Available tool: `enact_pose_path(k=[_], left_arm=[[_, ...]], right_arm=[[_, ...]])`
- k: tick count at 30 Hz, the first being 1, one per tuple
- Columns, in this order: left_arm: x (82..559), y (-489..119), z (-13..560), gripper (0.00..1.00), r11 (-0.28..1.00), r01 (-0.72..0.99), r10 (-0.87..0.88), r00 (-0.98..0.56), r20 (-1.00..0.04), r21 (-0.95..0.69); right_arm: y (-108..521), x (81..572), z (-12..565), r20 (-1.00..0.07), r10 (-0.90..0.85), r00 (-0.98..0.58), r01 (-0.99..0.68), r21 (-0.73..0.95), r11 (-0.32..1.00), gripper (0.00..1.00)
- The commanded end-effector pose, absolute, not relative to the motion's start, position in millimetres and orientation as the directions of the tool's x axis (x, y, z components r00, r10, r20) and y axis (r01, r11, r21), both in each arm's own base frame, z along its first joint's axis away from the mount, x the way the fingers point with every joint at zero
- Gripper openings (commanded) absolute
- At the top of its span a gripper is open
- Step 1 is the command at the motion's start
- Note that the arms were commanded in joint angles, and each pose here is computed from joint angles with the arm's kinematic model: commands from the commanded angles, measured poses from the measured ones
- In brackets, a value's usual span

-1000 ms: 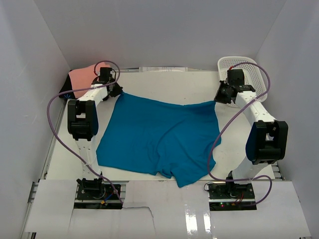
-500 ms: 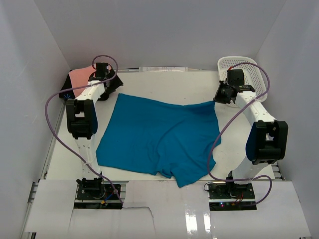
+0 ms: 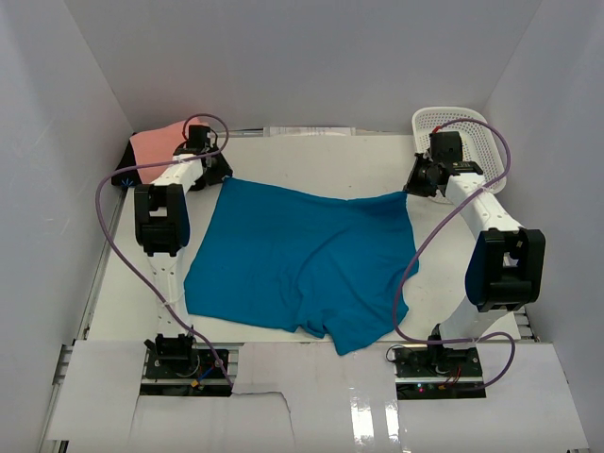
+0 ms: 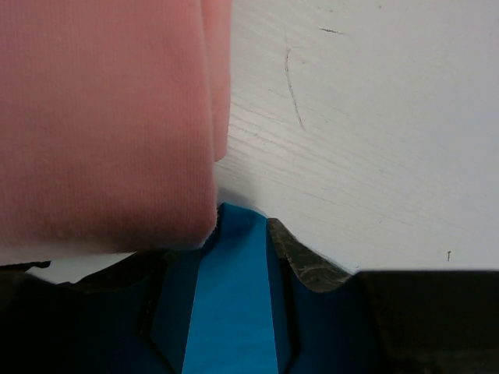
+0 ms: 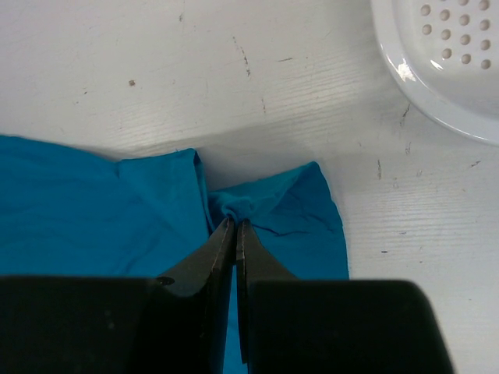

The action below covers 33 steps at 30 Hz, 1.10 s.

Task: Fold and stack the t-shirts
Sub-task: Grap the side of the flattened tshirt furthest away from the robot with both arms

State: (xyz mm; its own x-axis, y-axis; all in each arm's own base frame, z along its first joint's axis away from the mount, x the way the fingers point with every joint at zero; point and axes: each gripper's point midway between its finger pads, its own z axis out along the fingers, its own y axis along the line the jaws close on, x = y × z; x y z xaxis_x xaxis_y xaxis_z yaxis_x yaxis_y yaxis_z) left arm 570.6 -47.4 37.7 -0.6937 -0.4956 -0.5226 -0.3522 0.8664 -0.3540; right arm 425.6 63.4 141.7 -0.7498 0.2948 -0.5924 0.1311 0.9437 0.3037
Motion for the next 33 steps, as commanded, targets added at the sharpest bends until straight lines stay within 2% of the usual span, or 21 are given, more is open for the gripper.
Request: enact_pose_path(k=[1, 4, 6, 13, 16, 19, 33], left_arm=[[579, -44, 59, 0.49, 0.873, -0.340, -0.485, -0.670, -0.562, -0.348], [578, -43, 52, 0.42, 0.874, -0.350, -0.485, -0.679, -0.552, -0.337], [576, -43, 46, 0.33, 0.874, -0.355, -0.485, -0.687, -0.542, -0.331], [578, -43, 41, 0.21, 0.877, -0.354, -0.479, -0.694, -0.537, -0.325], [581, -43, 41, 0.07, 0.880, -0.348, -0.474, -0.697, -0.538, -0.323], [586, -43, 40, 0.00, 0.880, -0.351, -0.474, -0.698, -0.537, -0.320], [594, -47, 41, 0.00, 0.871, -0.343, -0.488, -0.692, -0.532, -0.351]], right_arm=[[64, 430, 161, -0.640, 0.295, -0.709, 0.101, 0.322, 0.941, 0.08], [64, 430, 161, -0.641, 0.295, -0.708, 0.104, 0.319, 0.942, 0.08], [63, 429, 160, -0.640, 0.294, -0.710, 0.106, 0.316, 0.943, 0.08], [62, 427, 164, -0.648, 0.296, -0.702, 0.108, 0.314, 0.943, 0.08], [62, 425, 166, -0.650, 0.296, -0.699, 0.106, 0.316, 0.943, 0.08], [62, 423, 168, -0.655, 0.293, -0.696, 0.100, 0.316, 0.943, 0.08], [65, 405, 168, -0.652, 0.292, -0.699, 0.082, 0.333, 0.939, 0.08]])
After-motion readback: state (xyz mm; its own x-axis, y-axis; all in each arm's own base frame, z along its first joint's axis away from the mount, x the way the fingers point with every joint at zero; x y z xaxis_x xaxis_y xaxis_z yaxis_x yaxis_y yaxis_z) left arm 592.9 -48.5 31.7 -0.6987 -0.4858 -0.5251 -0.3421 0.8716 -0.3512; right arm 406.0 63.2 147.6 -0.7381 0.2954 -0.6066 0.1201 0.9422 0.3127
